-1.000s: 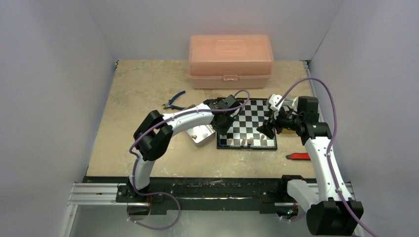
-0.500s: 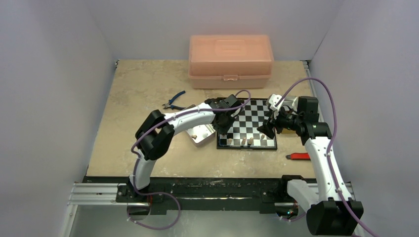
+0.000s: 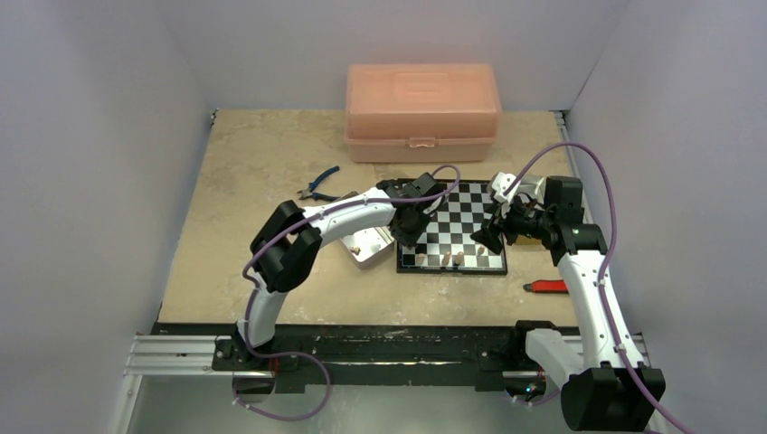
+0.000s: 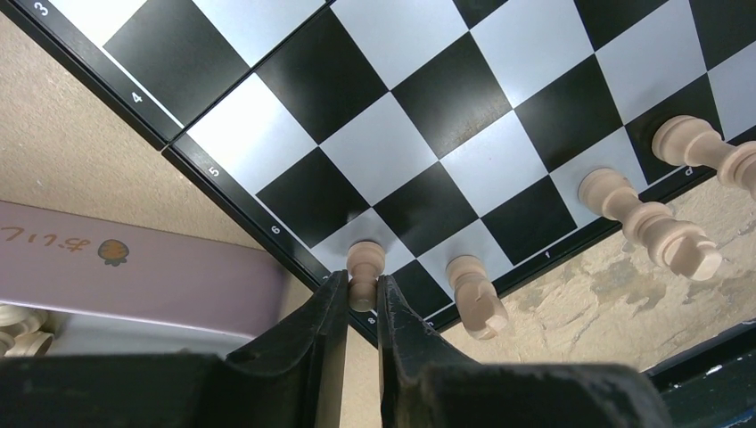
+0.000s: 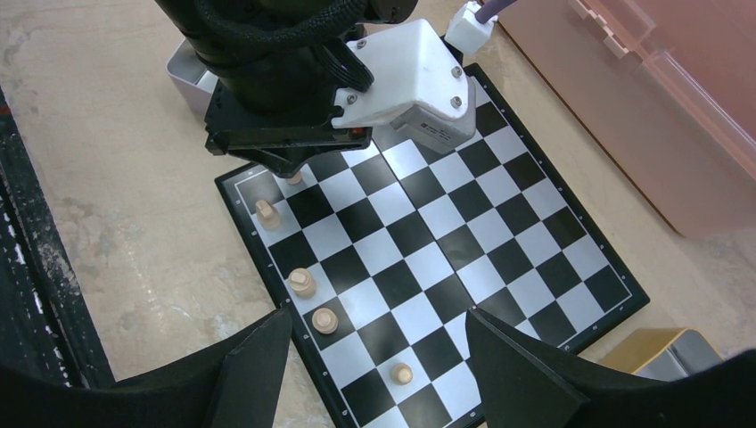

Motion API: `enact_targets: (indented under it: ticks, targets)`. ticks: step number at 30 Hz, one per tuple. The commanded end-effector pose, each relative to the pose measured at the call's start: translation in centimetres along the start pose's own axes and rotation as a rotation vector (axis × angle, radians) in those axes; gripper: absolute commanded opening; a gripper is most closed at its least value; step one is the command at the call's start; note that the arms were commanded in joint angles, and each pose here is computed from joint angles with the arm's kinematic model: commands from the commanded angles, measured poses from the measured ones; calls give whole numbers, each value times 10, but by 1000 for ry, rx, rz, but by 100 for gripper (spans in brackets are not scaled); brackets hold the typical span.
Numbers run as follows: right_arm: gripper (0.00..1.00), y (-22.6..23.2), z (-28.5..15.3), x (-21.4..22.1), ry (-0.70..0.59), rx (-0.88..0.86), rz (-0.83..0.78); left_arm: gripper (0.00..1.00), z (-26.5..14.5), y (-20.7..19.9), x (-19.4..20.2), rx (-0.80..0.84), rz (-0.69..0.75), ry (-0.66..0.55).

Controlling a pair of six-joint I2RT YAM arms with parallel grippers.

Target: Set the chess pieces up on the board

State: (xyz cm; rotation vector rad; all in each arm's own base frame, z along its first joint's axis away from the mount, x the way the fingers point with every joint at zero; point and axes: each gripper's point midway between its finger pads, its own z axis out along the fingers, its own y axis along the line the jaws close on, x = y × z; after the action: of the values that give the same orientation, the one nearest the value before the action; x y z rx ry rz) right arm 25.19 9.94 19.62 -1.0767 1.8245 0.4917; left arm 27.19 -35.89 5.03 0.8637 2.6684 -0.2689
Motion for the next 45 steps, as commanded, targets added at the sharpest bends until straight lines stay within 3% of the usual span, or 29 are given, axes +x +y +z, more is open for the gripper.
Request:
enact_targets:
  ticks: [1, 20, 35, 45]
  targets:
    - [76, -1, 0, 0, -2, 1, -7, 16, -2, -4, -8, 0, 22, -16]
    - [76, -1, 0, 0, -3, 0, -10, 31, -19, -6, -18, 12, 22, -49]
    - [76, 1, -1, 0, -5, -8, -16, 43, -92, -2, -39, 30, 43, -283]
    - [76, 3, -1, 1, -4, -20, -24, 43, -120, 47, -19, -34, -15, -370]
